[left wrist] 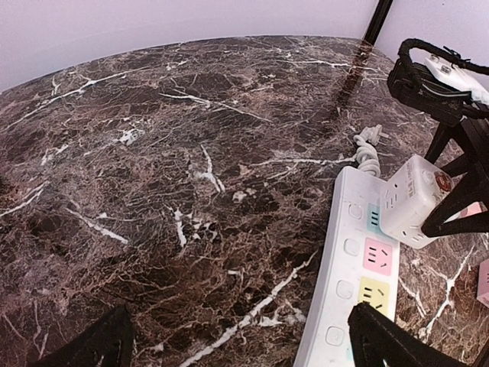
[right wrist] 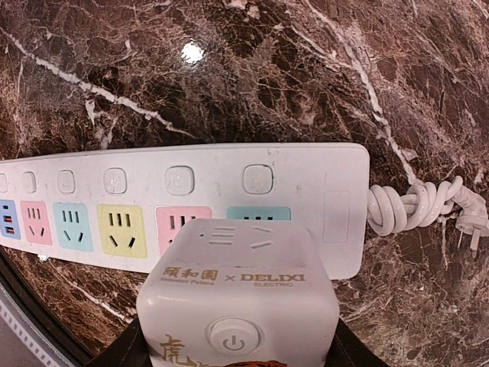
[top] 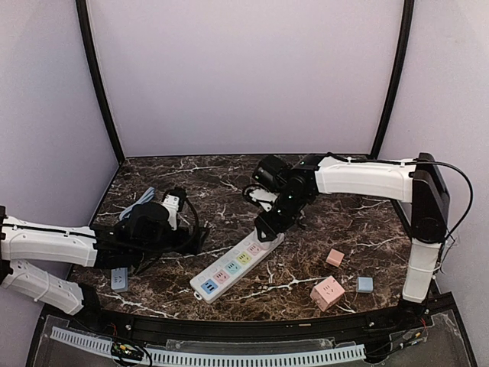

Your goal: Insert the plug

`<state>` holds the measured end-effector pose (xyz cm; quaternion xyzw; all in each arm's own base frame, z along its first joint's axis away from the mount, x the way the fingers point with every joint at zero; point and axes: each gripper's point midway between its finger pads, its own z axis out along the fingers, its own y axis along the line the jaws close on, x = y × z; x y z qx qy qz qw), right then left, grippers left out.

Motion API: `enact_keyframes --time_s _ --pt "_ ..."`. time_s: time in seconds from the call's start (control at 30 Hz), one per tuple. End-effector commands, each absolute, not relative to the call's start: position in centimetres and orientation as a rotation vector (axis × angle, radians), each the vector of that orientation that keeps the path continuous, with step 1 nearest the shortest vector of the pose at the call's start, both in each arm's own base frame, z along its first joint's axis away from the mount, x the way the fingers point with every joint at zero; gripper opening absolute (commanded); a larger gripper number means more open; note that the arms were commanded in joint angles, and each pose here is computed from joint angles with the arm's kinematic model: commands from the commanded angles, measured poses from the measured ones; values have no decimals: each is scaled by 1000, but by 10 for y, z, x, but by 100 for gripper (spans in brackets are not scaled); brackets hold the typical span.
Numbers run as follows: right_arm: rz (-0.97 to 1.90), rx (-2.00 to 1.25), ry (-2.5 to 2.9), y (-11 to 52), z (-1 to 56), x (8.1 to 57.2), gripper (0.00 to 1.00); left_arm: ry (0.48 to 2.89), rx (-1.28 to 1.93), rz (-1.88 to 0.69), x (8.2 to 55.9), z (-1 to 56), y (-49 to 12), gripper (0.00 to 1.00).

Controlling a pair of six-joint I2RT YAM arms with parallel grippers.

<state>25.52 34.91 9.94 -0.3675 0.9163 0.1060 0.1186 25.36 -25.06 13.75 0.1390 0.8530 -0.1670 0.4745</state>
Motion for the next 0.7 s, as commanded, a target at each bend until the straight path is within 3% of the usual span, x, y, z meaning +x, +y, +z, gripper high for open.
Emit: enact_keyframes --time_s 0.0,0.67 --pt "280 -1058 2660 352 99 266 0 2074 323 -426 250 140 -244 99" --pt "220 -1037 2650 349 93 275 0 2065 333 -444 250 139 -247 99"
